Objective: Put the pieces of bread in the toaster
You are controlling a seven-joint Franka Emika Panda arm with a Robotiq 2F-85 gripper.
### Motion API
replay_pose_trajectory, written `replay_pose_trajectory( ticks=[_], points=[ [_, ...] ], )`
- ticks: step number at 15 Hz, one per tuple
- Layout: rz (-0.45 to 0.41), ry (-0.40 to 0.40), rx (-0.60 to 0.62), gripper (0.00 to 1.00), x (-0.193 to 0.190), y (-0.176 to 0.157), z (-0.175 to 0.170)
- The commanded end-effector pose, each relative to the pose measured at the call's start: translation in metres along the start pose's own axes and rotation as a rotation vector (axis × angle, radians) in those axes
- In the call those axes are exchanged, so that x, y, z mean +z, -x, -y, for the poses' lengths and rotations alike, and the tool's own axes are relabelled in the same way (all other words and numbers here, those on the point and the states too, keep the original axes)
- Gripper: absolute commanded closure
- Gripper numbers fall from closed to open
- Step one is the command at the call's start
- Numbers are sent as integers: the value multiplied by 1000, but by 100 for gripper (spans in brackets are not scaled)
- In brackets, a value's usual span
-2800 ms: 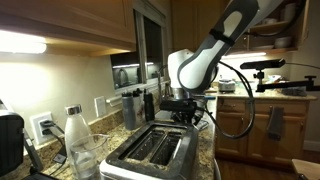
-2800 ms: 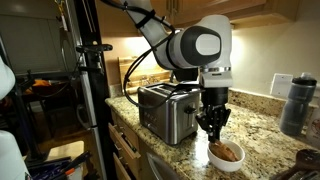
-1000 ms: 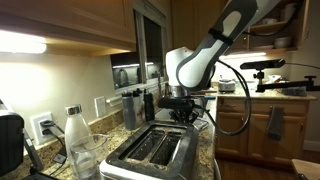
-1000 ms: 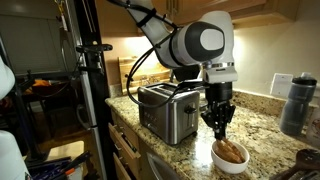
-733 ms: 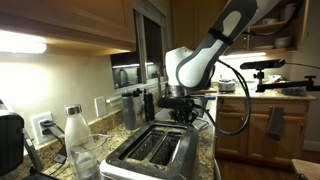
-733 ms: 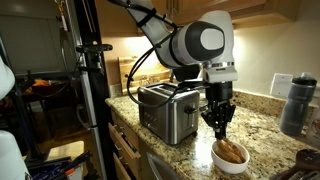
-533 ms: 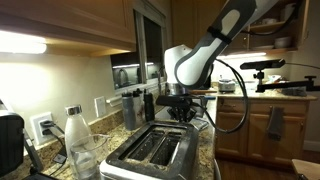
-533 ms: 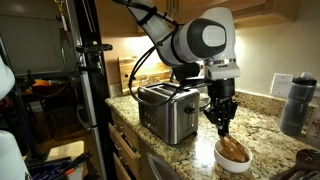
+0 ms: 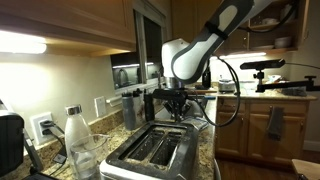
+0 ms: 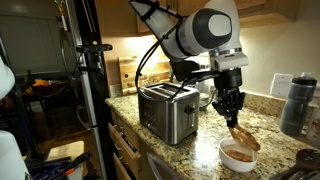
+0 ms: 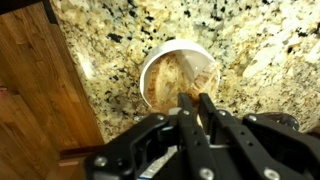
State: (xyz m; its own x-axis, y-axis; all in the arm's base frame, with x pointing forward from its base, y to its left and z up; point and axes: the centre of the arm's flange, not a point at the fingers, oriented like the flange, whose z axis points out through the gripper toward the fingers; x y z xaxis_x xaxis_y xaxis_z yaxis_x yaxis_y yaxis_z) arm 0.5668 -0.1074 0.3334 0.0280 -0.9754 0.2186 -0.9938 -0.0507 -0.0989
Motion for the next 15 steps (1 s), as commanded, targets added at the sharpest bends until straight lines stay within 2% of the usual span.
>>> replay_pose_trajectory(
  ticks=[1, 8, 15],
  points=[
    [-27, 5, 10, 90, -11, -1, -3],
    [-46, 14, -13, 90, -34, -4, -15],
    [-87, 28, -62, 90, -106, 13, -41]
  ],
)
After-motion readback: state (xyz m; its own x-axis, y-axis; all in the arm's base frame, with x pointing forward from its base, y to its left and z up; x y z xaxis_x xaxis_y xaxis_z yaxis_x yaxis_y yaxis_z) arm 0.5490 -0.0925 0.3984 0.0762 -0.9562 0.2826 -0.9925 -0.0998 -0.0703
